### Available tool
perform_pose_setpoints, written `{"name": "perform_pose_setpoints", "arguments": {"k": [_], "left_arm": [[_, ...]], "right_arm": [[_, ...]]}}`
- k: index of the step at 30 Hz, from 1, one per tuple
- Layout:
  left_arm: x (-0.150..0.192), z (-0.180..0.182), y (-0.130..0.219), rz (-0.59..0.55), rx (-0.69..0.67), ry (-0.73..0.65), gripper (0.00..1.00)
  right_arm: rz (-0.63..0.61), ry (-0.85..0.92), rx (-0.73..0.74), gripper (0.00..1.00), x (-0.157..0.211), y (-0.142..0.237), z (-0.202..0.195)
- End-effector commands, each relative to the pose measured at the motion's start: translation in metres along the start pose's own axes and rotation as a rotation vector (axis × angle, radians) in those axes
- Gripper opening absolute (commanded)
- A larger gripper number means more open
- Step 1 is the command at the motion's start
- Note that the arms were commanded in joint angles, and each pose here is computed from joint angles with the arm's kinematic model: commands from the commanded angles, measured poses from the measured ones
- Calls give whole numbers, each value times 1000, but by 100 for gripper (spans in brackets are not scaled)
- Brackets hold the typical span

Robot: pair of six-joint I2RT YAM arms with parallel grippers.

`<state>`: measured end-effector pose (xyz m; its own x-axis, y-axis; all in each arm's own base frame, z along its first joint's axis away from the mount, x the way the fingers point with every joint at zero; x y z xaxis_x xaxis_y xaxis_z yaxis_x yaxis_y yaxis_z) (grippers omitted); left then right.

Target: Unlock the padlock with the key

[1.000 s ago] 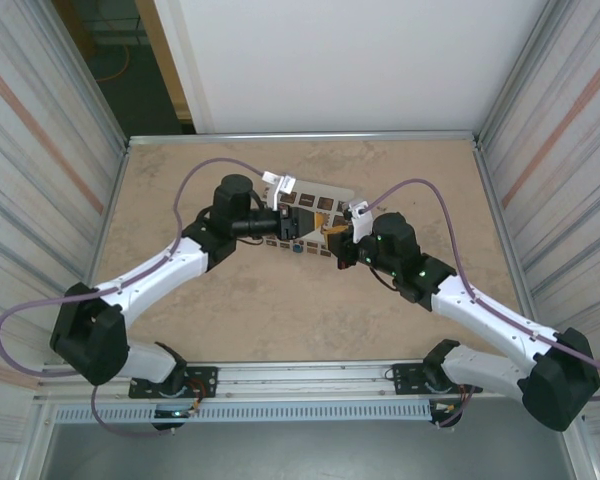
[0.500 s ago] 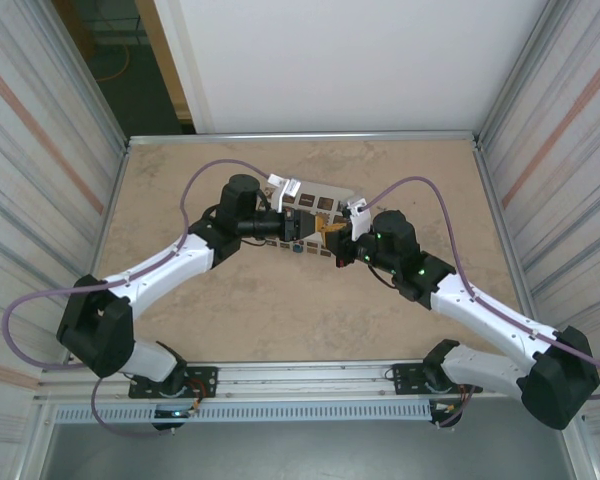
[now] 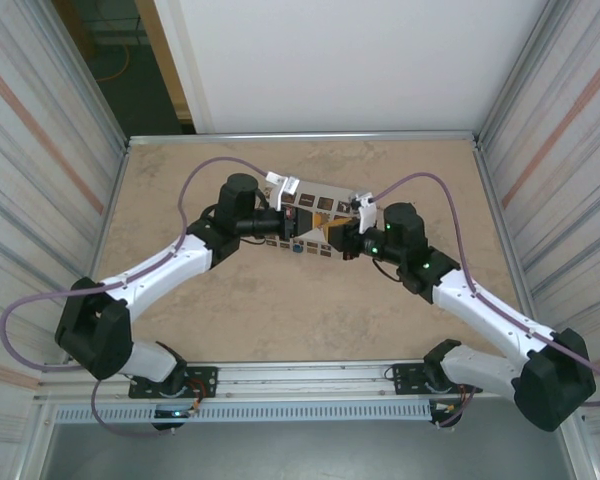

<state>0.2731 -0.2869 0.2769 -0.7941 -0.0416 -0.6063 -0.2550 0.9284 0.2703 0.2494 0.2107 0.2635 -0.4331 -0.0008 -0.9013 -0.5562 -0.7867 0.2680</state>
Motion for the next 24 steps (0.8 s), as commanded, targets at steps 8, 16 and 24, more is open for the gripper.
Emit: {"name": "perform_pose_setpoints", "arguments": {"k": [8,16,24], "left_arm": [[-15,-32,29,-117,59,-151,0],[-16,-39,35,-128,72,-166,0],[-15,-41,35,-123,86,-164,0]], "right_arm": [[-213,-152,-277,28,-33,23,9],[-195,-146,-354,34,-34,14,23],[-165,-142,-392,34,-35,1,32]]}}
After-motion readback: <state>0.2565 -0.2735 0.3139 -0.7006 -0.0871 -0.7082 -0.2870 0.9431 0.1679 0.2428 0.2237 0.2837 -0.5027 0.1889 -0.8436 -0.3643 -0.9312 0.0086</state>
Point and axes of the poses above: each hand's point on the last joint's axis, 136 mm out from that joint toward the fingers, its own y axis back along the fingers, its own z axis along the line the jaws close on, x = y × z, the point moved 5 cm from there along y, back along the fingers, and after that the axes turned 7 degrees about y, right-handed, at the moved point
